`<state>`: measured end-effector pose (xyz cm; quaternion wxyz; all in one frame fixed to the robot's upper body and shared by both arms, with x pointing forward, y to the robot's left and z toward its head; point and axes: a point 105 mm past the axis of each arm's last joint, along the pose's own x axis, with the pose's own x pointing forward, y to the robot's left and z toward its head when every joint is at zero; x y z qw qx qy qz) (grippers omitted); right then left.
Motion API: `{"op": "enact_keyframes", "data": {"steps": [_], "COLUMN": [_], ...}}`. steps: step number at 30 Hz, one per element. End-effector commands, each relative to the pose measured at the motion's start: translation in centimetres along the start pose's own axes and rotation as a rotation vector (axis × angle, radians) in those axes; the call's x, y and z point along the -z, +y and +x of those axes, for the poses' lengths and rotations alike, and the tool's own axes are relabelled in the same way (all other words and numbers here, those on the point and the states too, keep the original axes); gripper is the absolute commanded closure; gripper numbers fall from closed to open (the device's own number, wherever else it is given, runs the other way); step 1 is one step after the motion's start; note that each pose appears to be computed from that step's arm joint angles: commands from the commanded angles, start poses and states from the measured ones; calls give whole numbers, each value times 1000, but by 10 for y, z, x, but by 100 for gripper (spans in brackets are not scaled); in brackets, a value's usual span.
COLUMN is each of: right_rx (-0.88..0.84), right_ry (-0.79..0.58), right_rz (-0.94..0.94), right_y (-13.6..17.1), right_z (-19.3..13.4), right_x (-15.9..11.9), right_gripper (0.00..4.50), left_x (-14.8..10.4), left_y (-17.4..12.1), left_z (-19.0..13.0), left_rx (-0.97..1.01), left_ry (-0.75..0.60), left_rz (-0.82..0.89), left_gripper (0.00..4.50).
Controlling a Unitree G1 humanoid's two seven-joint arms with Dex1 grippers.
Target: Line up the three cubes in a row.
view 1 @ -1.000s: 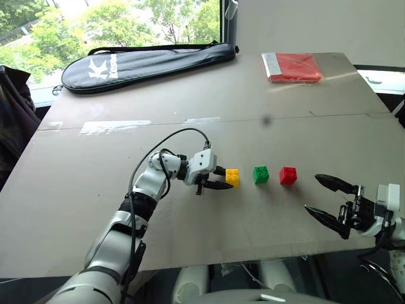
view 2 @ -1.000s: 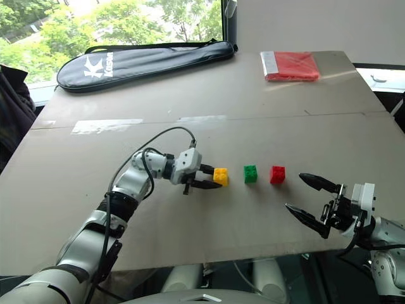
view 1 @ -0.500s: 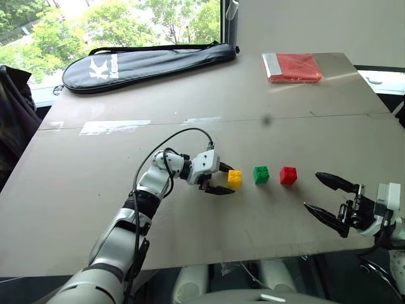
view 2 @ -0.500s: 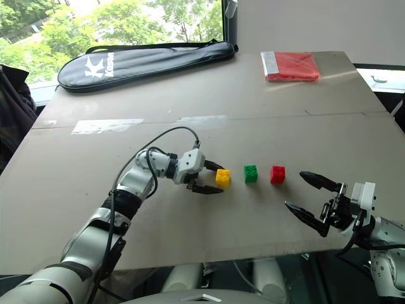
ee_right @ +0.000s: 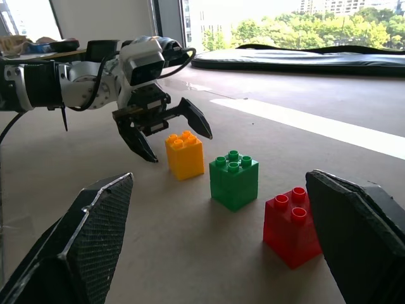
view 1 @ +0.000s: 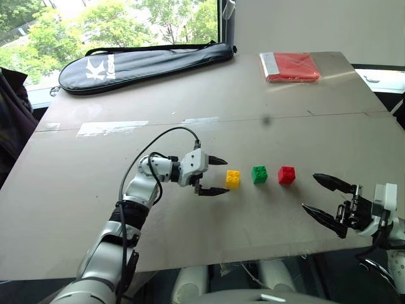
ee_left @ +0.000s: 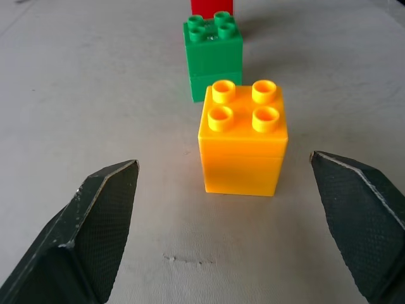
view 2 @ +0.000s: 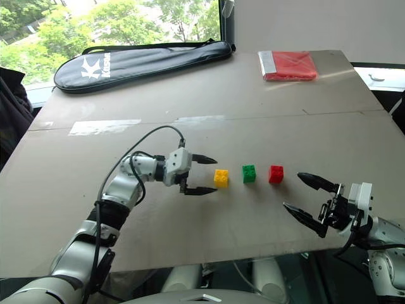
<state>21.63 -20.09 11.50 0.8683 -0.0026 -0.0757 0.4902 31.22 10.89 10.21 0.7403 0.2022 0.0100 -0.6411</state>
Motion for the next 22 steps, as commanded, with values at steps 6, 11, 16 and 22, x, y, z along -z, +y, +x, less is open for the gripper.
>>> {"op": "enact_keyframes", "data": {"steps": [6, 11, 16, 22], "right_rx": [-2, 18, 40, 46], "right_ry": [-8, 2, 22, 52], "right_rz": [-25, -18, -4, 5], "right_y": [-3, -10, -17, -22], "right_z": [-6, -11, -20, -28], "right_x": [-1, 4, 11, 18], "right_gripper": [0, 0, 0, 0], "left_x": [-18, 15, 45, 54], "left_y": [-22, -47, -80, -103], "left_z": [-54, -77, -78, -76], "left_rx": [-214, -493, -599, -618], "left_ry": [-74, 30, 117, 146], "left_rz": [-169, -269, -343, -372], "left_gripper": [7, 7, 7, 7]}}
